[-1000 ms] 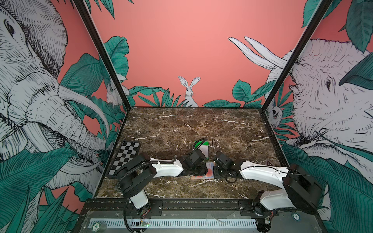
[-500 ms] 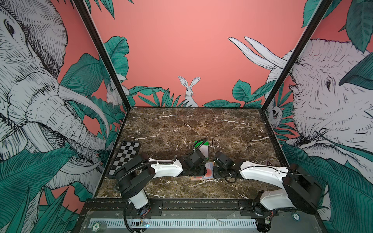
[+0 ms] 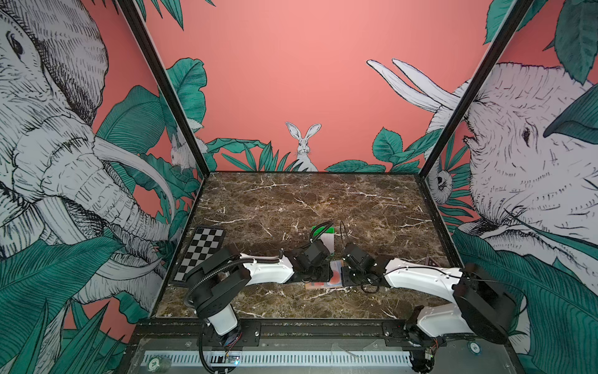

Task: Insert credit cards into a card holder
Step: Insert the credit card into the card slot, then flip over the card slot in the card holder.

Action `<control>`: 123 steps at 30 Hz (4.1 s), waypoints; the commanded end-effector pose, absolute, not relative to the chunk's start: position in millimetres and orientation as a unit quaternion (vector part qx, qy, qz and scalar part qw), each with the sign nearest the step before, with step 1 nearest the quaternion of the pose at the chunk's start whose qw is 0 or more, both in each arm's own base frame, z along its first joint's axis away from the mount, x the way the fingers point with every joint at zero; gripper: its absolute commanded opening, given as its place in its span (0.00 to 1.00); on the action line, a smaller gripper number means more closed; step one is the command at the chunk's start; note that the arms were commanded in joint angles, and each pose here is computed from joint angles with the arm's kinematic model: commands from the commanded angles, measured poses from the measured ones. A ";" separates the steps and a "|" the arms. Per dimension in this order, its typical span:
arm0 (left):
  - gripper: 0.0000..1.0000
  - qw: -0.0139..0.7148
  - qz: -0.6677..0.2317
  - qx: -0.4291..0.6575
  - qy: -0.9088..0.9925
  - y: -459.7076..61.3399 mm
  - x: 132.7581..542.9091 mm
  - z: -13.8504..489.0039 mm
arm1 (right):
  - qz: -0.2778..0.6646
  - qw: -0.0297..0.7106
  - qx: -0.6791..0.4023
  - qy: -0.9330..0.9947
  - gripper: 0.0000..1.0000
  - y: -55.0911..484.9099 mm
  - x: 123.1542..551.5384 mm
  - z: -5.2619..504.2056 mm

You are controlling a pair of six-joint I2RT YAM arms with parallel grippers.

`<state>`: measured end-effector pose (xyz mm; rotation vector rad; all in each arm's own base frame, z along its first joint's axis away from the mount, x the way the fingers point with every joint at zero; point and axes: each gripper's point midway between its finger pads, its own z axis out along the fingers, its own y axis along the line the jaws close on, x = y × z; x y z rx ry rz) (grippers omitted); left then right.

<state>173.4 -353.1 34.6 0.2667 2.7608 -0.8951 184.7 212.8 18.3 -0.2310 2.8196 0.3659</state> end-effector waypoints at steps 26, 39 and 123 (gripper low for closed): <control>0.17 0.128 -0.281 0.094 0.946 -344.5 175.0 39.0 | 0.124 0.159 -0.061 0.978 0.03 201.9 179.9 25.7; 0.07 0.119 -0.279 0.093 0.948 -346.3 173.3 31.8 | 0.169 0.172 -0.055 0.969 0.09 214.6 182.8 40.2; 0.00 0.125 -0.359 0.053 0.924 -342.1 174.5 51.7 | 0.261 0.183 -0.110 0.941 0.27 268.6 189.1 74.5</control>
